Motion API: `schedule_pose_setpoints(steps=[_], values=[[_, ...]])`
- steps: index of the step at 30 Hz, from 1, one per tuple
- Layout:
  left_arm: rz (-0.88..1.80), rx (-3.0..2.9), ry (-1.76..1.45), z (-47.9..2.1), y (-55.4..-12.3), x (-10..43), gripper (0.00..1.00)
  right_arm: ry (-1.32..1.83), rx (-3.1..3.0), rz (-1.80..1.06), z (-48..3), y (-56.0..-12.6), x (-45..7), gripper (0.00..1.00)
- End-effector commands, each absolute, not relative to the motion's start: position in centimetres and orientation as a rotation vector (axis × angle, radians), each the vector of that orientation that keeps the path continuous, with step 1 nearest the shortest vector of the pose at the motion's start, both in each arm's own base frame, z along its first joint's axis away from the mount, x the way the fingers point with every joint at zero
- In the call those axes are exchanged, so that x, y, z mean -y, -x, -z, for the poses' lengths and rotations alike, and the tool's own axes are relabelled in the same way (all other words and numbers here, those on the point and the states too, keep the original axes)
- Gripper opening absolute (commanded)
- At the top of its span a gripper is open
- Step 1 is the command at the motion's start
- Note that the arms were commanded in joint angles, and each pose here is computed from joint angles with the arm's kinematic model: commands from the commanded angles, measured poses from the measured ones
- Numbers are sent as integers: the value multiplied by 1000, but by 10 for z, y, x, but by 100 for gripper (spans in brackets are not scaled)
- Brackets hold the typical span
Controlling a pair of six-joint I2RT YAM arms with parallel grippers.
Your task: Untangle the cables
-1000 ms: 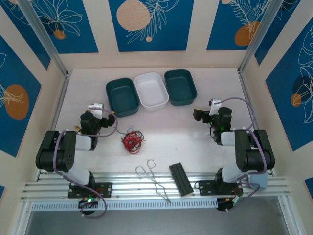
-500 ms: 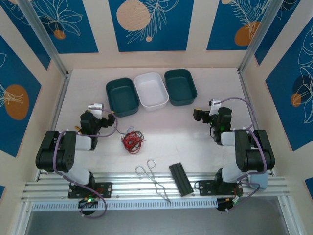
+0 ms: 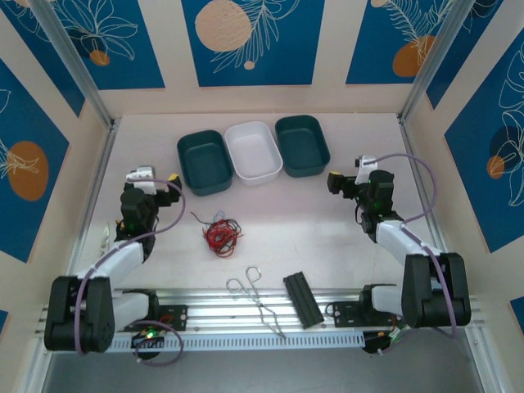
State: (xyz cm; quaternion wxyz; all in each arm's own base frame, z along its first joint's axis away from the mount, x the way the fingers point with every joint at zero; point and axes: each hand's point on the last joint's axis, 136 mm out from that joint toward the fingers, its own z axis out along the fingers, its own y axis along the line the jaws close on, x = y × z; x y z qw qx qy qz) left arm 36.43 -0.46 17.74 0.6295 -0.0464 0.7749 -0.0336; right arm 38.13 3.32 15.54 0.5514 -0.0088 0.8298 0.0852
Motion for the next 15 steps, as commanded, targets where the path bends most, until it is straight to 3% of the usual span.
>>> schedule_pose_setpoints(steps=[1,7,15], values=[[206,-1848,311,-173,-354,3,100,-20,-2025,-156,-159,-368,-37,99],[402,-1977,438,-158,-324,33,100,8,-1995,-105,-182,-347,-70,99],[413,-2136,397,-146,-269,70,100,-142,-2160,-256,-178,-321,-109,99]])
